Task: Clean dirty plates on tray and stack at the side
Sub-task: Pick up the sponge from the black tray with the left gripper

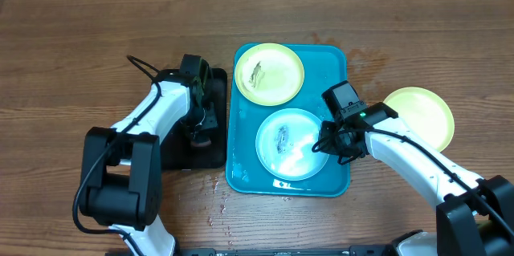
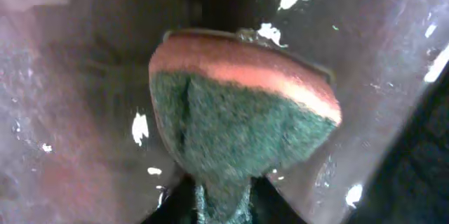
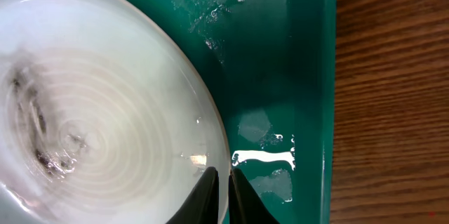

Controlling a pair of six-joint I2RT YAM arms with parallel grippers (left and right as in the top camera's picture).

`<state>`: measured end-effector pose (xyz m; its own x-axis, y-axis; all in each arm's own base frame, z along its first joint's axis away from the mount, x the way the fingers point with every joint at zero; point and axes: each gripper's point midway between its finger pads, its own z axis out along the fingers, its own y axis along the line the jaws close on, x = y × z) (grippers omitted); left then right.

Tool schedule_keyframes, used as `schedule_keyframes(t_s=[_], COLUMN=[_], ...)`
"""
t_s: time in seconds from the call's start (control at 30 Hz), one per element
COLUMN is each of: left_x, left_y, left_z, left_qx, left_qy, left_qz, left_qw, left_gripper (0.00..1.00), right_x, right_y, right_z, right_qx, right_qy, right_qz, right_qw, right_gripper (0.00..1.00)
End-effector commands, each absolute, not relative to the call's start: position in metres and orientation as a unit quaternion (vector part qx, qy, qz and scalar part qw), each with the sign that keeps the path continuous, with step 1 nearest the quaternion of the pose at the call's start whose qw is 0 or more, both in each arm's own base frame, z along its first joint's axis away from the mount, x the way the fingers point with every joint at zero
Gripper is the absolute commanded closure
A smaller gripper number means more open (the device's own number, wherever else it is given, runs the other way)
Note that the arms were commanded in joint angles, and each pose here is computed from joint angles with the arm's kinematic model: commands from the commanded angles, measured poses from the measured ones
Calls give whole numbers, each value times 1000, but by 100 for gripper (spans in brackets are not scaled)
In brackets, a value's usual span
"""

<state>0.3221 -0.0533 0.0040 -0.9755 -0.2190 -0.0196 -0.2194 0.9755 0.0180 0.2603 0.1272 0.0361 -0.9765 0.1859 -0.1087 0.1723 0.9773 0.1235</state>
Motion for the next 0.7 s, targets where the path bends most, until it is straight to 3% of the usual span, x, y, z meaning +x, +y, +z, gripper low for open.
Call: schedule_keyframes(t_s=[0.0, 0.23, 0.47, 0.67], left_x=[323, 311, 332, 330], left_y=[-53, -53, -65, -144], left_z=[-13, -9, 83, 125], left_qx=[-105, -101, -93, -38], left_qy=[994, 994, 995, 987], left_qz=[27, 33, 1, -140], left_qw=[8, -24, 48, 75], left_gripper=[96, 96, 96, 96], right_x=[262, 259, 265, 272], right_y=[125, 124, 126, 129], right_z=[39, 38, 39, 41], right_qx=[94, 94, 89, 65], right_qy=[992, 992, 992, 992], right_qz=[56, 53, 58, 64], right_qw=[68, 63, 74, 90], right_gripper=[91, 91, 92, 95])
